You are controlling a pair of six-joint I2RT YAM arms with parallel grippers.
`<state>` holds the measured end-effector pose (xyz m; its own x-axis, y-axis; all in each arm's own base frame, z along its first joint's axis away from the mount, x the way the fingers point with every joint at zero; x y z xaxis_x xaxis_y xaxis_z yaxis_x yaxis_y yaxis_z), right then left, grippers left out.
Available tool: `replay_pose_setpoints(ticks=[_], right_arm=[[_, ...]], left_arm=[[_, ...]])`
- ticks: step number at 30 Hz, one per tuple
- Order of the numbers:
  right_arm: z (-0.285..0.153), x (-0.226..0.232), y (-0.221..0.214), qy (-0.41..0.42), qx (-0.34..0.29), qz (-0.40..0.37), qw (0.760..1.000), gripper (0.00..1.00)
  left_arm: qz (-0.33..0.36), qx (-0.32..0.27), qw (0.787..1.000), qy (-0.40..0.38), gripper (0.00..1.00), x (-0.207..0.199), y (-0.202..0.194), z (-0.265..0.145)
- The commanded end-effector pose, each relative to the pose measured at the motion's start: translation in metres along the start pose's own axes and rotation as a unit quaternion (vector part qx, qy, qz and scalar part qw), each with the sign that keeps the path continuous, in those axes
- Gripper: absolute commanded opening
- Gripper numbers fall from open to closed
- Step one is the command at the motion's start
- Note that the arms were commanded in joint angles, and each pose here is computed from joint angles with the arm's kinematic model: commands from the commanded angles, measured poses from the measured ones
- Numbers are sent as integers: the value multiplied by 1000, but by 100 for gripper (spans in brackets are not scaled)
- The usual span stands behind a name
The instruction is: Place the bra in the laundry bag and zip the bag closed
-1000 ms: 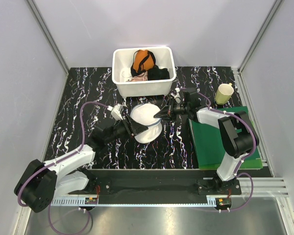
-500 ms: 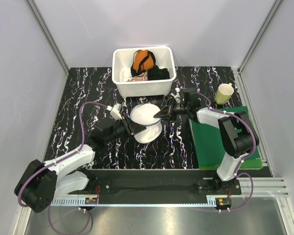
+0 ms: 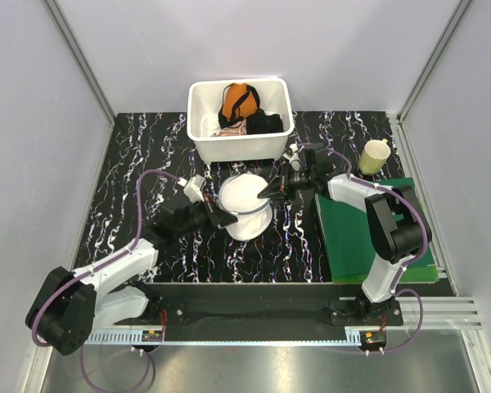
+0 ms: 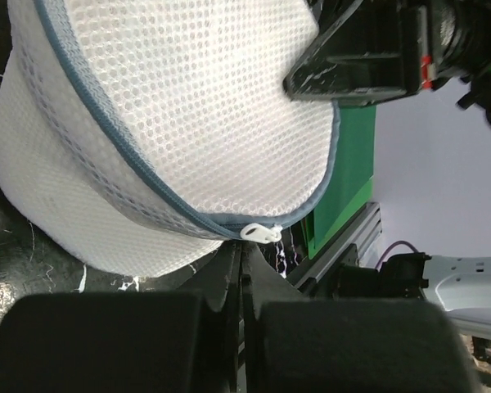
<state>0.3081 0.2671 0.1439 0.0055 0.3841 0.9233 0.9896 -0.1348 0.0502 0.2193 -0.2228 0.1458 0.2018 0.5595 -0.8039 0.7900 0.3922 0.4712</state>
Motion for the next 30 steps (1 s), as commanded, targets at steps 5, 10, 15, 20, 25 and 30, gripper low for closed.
replay_pose_setpoints(ticks=[5, 10, 15, 20, 25, 30], right_arm=[[0, 14, 24, -44, 20, -95, 994, 0], [1, 13, 21, -40, 28, -89, 995, 0], [0, 16, 19, -33, 30, -87, 995, 0], [0, 18, 19, -26, 31, -81, 996, 0], [1, 15, 17, -24, 32, -75, 996, 0], [2, 15, 16, -21, 32, -73, 997, 0]], left_arm=[[21, 10, 997, -71, 0, -19, 1, 4], [43, 8, 995, -90, 0, -27, 1, -4], [47, -1, 996, -73, 55, -23, 4, -5], [42, 1, 996, -76, 53, -27, 9, 2], [35, 5, 997, -72, 52, -25, 12, 11], [39, 1, 996, -86, 52, -31, 17, 15]])
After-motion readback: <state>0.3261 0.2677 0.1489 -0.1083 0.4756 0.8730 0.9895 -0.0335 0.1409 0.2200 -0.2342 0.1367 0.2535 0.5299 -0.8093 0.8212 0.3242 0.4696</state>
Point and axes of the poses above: each gripper's point midway between its finger pads, its own z axis out along the fingers, its own x axis along the line the jaws close on, y = z × x, the point moved 3 cm from there along -z, back along the fingers
